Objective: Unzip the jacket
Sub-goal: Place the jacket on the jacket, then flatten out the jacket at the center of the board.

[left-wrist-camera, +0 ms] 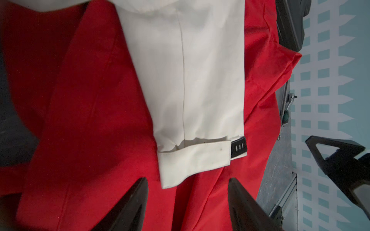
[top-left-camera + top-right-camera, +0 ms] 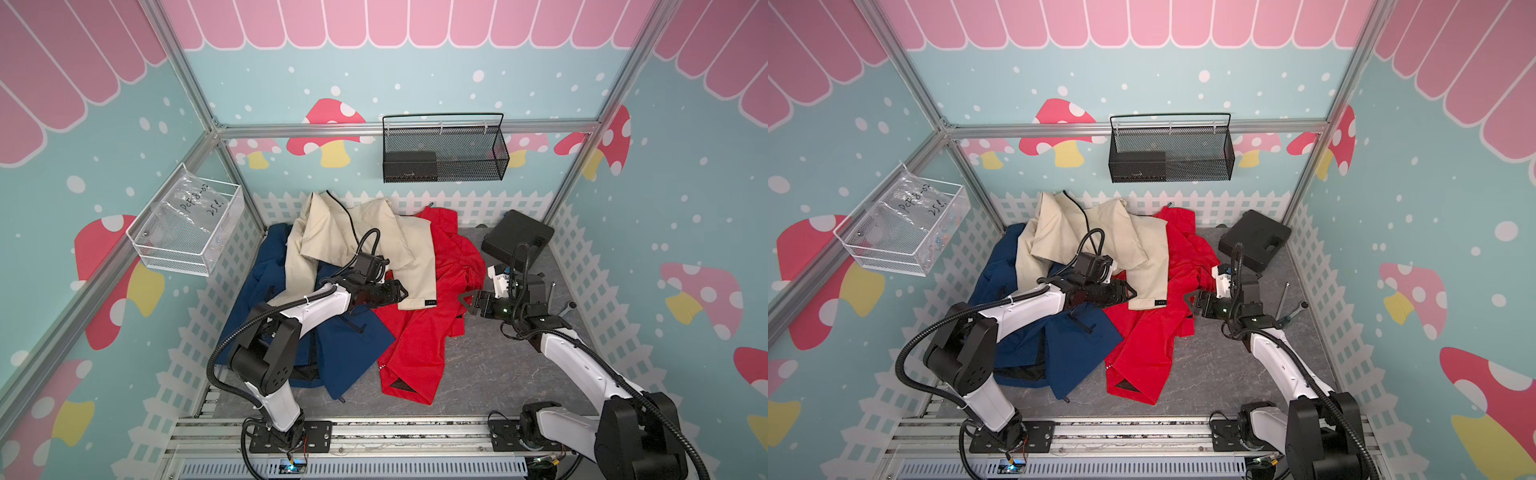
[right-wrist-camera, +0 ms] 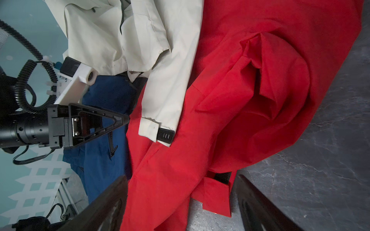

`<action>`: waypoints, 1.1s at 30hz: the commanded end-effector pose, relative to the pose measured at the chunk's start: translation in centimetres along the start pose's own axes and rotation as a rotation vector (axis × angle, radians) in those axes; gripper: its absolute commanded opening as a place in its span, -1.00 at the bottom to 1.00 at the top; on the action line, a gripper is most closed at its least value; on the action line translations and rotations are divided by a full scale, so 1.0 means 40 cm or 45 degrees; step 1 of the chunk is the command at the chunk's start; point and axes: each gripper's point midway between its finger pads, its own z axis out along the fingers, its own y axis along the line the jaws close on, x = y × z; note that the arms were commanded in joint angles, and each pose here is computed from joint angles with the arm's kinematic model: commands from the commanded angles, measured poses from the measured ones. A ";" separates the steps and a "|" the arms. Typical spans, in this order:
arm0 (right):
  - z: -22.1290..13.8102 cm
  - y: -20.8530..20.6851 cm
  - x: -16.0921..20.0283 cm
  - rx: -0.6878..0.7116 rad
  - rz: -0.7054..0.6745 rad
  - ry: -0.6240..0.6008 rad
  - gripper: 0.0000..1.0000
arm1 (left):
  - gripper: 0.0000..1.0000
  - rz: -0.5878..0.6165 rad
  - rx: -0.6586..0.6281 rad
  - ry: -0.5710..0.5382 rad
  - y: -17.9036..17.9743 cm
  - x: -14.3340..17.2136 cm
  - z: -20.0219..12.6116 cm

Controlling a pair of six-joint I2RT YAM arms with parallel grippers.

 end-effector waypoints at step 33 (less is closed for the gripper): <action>0.036 -0.027 0.079 -0.084 0.164 0.093 0.86 | -1.00 0.015 0.566 -0.125 -0.141 -0.284 -0.018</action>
